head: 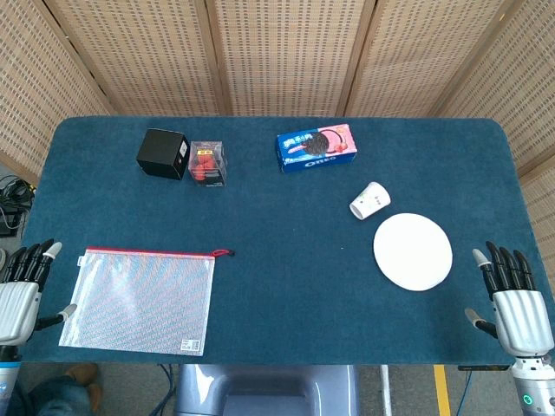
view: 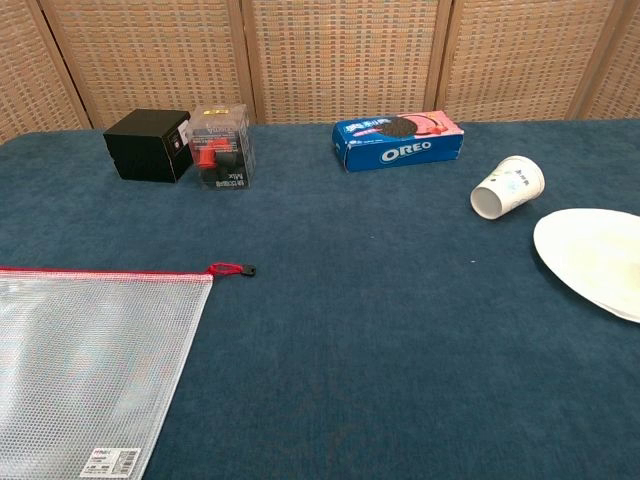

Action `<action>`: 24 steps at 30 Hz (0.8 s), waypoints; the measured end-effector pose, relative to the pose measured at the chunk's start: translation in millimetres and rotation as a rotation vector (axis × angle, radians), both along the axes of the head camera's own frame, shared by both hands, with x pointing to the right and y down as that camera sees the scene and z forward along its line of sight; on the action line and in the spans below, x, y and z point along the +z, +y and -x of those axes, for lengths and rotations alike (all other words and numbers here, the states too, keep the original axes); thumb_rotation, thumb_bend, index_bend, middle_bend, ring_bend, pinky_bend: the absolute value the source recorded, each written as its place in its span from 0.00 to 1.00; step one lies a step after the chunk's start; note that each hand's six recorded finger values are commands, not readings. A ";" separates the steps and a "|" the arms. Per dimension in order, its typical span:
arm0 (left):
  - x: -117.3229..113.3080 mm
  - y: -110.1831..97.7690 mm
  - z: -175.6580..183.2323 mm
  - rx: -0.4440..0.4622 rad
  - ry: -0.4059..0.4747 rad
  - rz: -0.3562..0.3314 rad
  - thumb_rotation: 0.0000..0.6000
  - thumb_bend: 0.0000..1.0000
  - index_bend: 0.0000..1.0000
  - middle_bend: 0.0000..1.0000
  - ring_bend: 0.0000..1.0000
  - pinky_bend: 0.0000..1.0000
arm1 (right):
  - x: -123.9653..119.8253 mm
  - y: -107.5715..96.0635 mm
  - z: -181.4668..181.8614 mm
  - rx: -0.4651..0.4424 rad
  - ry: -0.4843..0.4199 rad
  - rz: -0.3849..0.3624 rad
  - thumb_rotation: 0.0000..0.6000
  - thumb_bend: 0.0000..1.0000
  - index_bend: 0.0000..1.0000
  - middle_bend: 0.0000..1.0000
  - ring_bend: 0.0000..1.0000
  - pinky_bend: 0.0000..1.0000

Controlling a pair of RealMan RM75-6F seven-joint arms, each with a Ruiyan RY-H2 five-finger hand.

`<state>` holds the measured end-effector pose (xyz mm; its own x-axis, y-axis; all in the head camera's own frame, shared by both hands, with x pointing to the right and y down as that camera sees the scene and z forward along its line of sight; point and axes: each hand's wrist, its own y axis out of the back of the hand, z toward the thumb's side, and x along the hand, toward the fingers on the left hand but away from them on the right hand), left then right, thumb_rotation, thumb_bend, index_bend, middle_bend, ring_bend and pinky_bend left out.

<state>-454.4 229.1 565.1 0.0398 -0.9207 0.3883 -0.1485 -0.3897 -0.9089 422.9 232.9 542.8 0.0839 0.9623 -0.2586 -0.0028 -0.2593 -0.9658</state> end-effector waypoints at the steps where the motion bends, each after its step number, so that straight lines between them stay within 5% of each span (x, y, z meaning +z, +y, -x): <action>1: -0.2 -0.1 0.3 -0.001 -0.001 -0.001 1.00 0.00 0.00 0.00 0.00 0.00 | -0.1 0.1 0.0 0.000 -0.001 0.001 1.00 0.00 0.00 0.00 0.00 0.00; 8: 3.6 -5.7 -7.8 0.019 -0.001 0.003 1.00 0.00 0.00 0.00 0.03 0.01 | 1.0 0.4 -1.6 0.007 -0.005 0.013 1.00 0.00 0.00 0.00 0.00 0.00; 10: 7.2 -13.1 -16.8 0.039 0.003 0.005 1.00 0.00 0.00 0.18 0.27 0.23 | 1.6 -0.1 -2.6 0.010 -0.006 0.016 1.00 0.00 0.00 0.00 0.00 0.00; 12: 11.4 -23.7 -28.1 0.067 0.002 0.005 1.00 0.00 0.00 0.55 0.65 0.65 | 2.3 -1.1 -3.3 0.012 -0.005 0.018 1.00 0.00 0.00 0.00 0.00 0.00; 15: 21.2 -40.7 -49.7 0.113 0.018 0.027 1.00 0.00 0.03 0.78 0.84 0.89 | 3.5 -2.5 -4.3 0.016 -0.003 0.022 1.00 0.00 0.00 0.00 0.00 0.00; 18: 34.0 -63.7 -77.7 0.172 0.027 0.053 1.00 0.01 0.15 0.87 0.91 0.99 | 5.8 -3.1 -5.3 0.021 0.002 0.029 1.00 0.00 0.00 0.00 0.00 0.00; 20: 43.0 -79.1 -98.2 0.209 0.029 0.071 1.00 0.09 0.29 0.90 0.94 1.00 | 7.4 -3.4 -5.9 0.024 0.006 0.033 1.00 0.00 0.00 0.00 0.00 0.00; 24: 68.0 -107.0 -150.4 0.261 0.074 0.145 1.00 0.29 0.38 0.91 0.95 1.00 | 12.0 -3.7 -6.9 0.029 0.013 0.047 1.00 0.00 0.00 0.00 0.00 0.00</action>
<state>-304.1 122.1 633.0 0.3010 -0.8105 0.5025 -0.0896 -0.5487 -0.8312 429.8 229.2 554.8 0.0521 0.9511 -0.3046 -0.0071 -0.3047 -0.9524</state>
